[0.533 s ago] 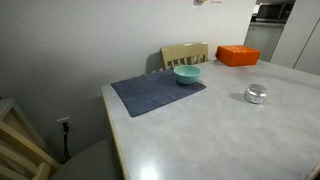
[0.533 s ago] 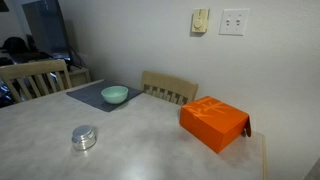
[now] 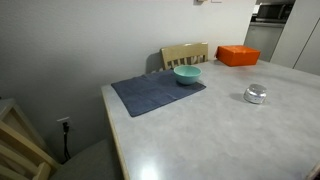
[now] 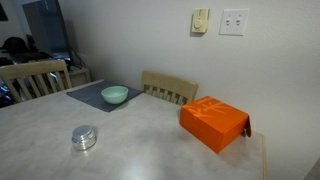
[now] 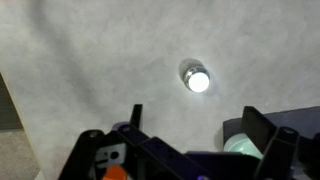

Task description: Take the lid off the bottle and put it on the table

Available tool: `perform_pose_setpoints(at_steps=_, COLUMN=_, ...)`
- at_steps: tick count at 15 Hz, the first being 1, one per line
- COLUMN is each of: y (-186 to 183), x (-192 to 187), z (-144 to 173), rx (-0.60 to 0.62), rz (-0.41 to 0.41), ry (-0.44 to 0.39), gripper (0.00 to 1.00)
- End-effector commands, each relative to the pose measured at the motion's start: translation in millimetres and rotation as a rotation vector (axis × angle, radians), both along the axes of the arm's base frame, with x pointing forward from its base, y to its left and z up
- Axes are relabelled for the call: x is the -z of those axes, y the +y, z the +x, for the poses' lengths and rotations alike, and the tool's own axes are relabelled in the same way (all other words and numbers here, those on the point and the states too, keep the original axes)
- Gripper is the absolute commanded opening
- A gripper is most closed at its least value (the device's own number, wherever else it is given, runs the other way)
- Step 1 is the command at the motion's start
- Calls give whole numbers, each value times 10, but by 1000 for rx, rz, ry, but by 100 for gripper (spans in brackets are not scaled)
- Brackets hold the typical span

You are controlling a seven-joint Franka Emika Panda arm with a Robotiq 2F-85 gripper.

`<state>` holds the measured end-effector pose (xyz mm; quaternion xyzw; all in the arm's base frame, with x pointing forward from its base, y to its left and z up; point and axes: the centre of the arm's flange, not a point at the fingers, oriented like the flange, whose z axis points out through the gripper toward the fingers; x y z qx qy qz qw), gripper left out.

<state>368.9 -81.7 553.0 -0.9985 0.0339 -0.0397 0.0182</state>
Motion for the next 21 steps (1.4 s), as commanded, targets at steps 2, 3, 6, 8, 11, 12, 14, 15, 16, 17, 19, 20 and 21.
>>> perform_pose_setpoints(at_steps=2, y=-55, x=266, z=503, rx=-134, rz=116, ry=159, gripper=100)
perform_pose_setpoints(at_steps=3, y=-32, x=350, z=581, rx=-159, rz=135, ry=193, gripper=100)
perform_pose_setpoints(at_steps=6, y=83, x=657, z=842, rx=-233, rz=189, ry=307, gripper=100)
perform_pose_setpoints(at_steps=8, y=174, x=898, z=976, rx=-270, rz=215, ry=400, gripper=100)
perform_pose_setpoints(at_steps=11, y=224, x=1004, z=823, rx=-258, rz=197, ry=408, gripper=100)
perform_pose_setpoints(at_steps=12, y=234, x=1064, z=876, rx=-261, rz=199, ry=430, gripper=100)
perform_pose_setpoints(at_steps=14, y=233, x=1097, z=929, rx=-264, rz=200, ry=447, gripper=100)
perform_pose_setpoints(at_steps=15, y=277, x=1143, z=926, rx=-257, rz=180, ry=446, gripper=100)
perform_pose_setpoints(at_steps=16, y=347, x=1238, z=934, rx=-235, rz=162, ry=440, gripper=100)
perform_pose_setpoints(at_steps=17, y=426, x=1321, z=919, rx=-205, rz=154, ry=428, gripper=100)
perform_pose_setpoints(at_steps=19, y=628, x=1569, z=835, rx=-178, rz=134, ry=418, gripper=100)
perform_pose_setpoints(at_steps=20, y=722, x=1708, z=771, rx=-185, rz=109, ry=392, gripper=100)
perform_pose_setpoints(at_steps=21, y=794, x=1826, z=716, rx=-177, rz=79, ry=346, gripper=100)
